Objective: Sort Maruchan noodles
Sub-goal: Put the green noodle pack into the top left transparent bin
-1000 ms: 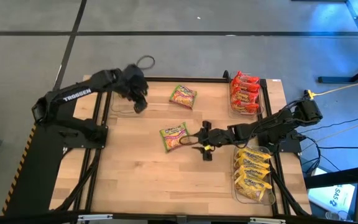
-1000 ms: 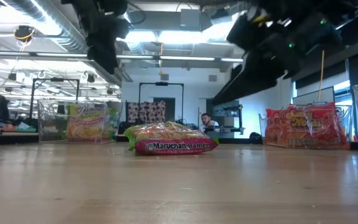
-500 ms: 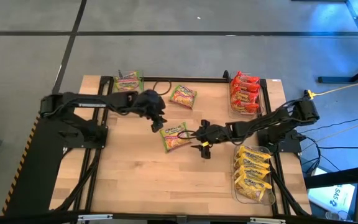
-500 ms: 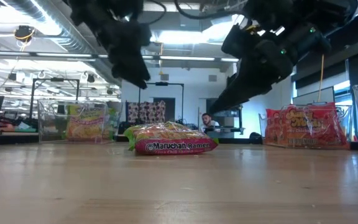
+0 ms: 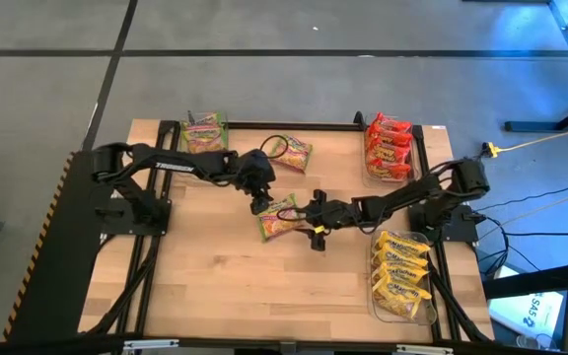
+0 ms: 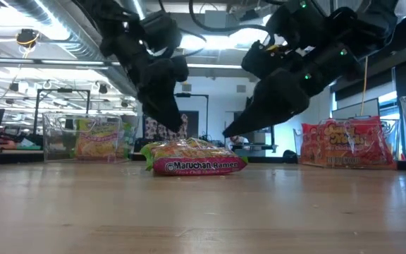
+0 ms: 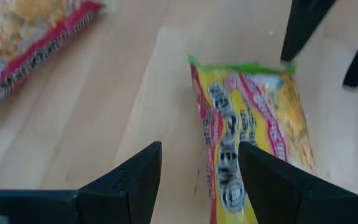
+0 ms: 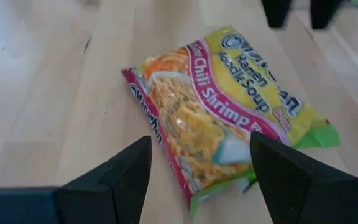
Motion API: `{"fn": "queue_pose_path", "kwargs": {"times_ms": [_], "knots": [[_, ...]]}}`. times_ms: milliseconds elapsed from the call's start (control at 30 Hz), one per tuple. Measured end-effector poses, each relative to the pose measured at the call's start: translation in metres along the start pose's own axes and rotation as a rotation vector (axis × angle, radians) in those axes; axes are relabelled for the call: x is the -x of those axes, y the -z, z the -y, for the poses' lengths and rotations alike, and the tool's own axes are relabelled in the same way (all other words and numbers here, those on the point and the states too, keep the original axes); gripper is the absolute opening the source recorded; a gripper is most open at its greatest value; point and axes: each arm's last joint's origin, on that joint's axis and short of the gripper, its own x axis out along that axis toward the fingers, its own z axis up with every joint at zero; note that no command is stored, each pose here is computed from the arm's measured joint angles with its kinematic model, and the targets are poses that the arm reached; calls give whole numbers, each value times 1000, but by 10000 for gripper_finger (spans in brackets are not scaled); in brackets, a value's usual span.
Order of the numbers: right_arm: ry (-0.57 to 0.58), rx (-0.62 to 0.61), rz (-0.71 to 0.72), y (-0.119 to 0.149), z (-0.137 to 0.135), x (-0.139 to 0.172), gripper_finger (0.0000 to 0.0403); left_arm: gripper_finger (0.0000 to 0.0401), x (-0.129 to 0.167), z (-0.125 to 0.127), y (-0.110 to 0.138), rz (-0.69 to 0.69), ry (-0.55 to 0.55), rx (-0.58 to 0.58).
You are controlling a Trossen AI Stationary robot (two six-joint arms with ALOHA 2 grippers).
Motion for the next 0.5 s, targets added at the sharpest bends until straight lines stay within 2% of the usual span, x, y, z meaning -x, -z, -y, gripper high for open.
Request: {"fn": "queue_pose_path", "kwargs": {"times_ms": [200,500], "knots": [[9,31,28,8,-1,-13,243,206,-11,-4,-1,17,-24,0],[9,68,-73,21,-2,-18,243,206,-26,-7,3,-8,-28,4]]}}
